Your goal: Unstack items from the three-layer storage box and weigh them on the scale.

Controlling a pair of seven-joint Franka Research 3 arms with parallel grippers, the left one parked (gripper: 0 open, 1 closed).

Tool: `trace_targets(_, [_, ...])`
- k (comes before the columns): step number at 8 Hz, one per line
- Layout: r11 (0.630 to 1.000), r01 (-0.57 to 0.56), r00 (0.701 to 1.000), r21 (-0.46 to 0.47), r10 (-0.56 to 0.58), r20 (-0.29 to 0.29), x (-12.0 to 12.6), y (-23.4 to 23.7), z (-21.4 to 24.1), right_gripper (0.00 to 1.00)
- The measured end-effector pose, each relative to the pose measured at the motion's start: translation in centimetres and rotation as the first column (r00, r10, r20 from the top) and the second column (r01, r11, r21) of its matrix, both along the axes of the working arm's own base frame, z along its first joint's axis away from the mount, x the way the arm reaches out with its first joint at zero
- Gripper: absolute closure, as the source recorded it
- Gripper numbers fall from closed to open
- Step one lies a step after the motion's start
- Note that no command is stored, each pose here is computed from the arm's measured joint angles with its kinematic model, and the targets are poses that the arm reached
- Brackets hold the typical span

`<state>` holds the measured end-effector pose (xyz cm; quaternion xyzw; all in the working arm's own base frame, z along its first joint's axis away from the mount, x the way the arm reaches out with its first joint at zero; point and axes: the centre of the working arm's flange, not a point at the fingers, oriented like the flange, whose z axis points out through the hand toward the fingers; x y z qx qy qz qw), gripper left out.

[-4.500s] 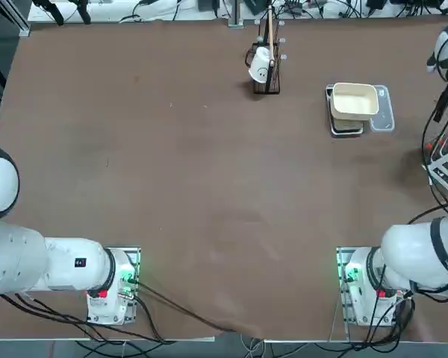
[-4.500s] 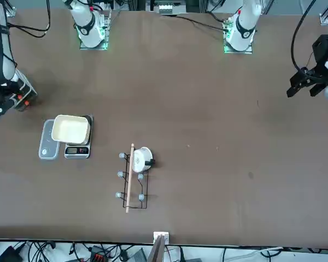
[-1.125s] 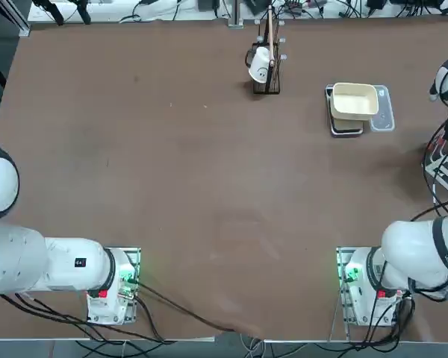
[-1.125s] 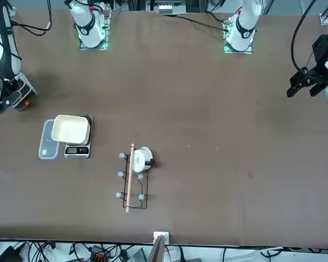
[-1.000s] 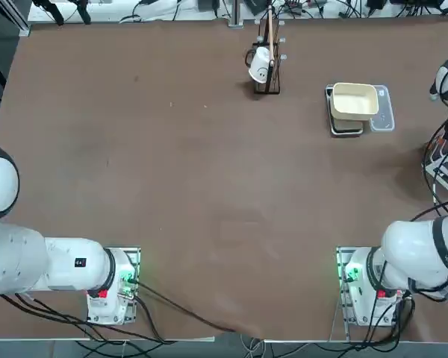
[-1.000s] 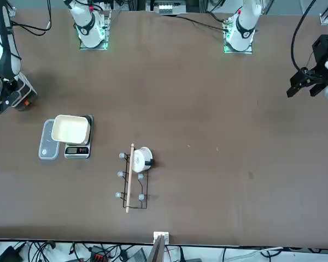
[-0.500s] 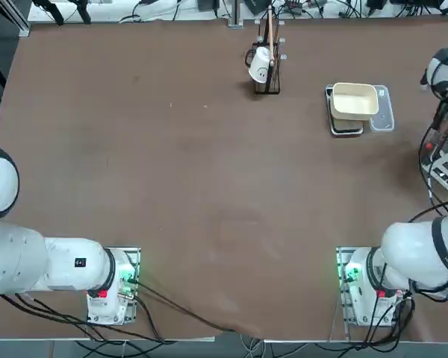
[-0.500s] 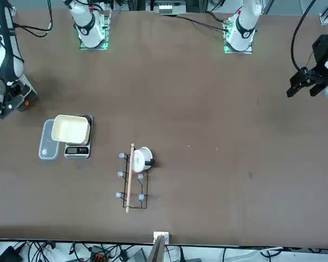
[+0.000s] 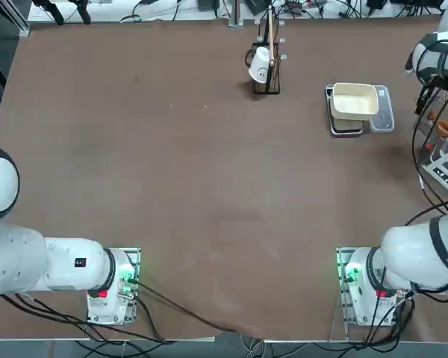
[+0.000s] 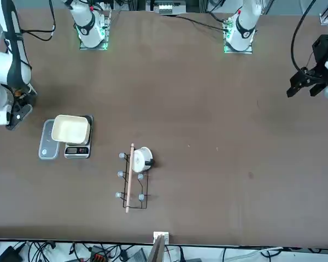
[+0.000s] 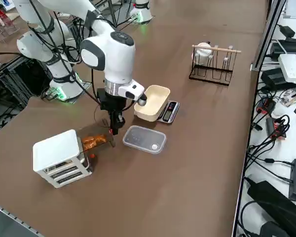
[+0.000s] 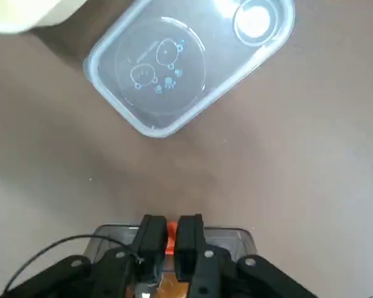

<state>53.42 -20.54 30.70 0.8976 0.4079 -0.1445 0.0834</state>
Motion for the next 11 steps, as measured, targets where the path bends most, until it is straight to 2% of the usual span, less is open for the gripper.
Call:
trace_targets(2, [1.000, 0.008, 1.000, -0.002, -0.008, -0.003, 0.3, 0.3, -0.3, 0.89])
trace_targets(3, [1.000, 0.010, 1.000, -0.003, -0.010, 0.000, 0.4, 0.3, -0.2, 0.78])
trace_targets(4, [1.000, 0.013, 1.000, -0.002, -0.013, -0.001, 0.7, 0.5, 0.2, 0.60])
trace_targets(6, [0.999, 0.038, 0.998, -0.013, -0.039, -0.057, 1.4, 0.7, 2.7, 0.21])
trace_targets(7, [0.998, 0.056, 0.995, -0.022, -0.058, -0.083, 1.9, 0.8, 5.0, 0.14])
trace_targets(9, [0.995, 0.089, 0.991, -0.033, -0.092, -0.094, 1.4, 0.2, 8.5, 0.18])
trace_targets(10, [0.993, 0.110, 0.989, -0.034, -0.112, -0.097, 0.7, -0.9, 8.7, 0.26])
trace_targets(11, [0.991, 0.126, 0.987, -0.034, -0.129, -0.100, 0.0, -2.2, 8.1, 0.40])
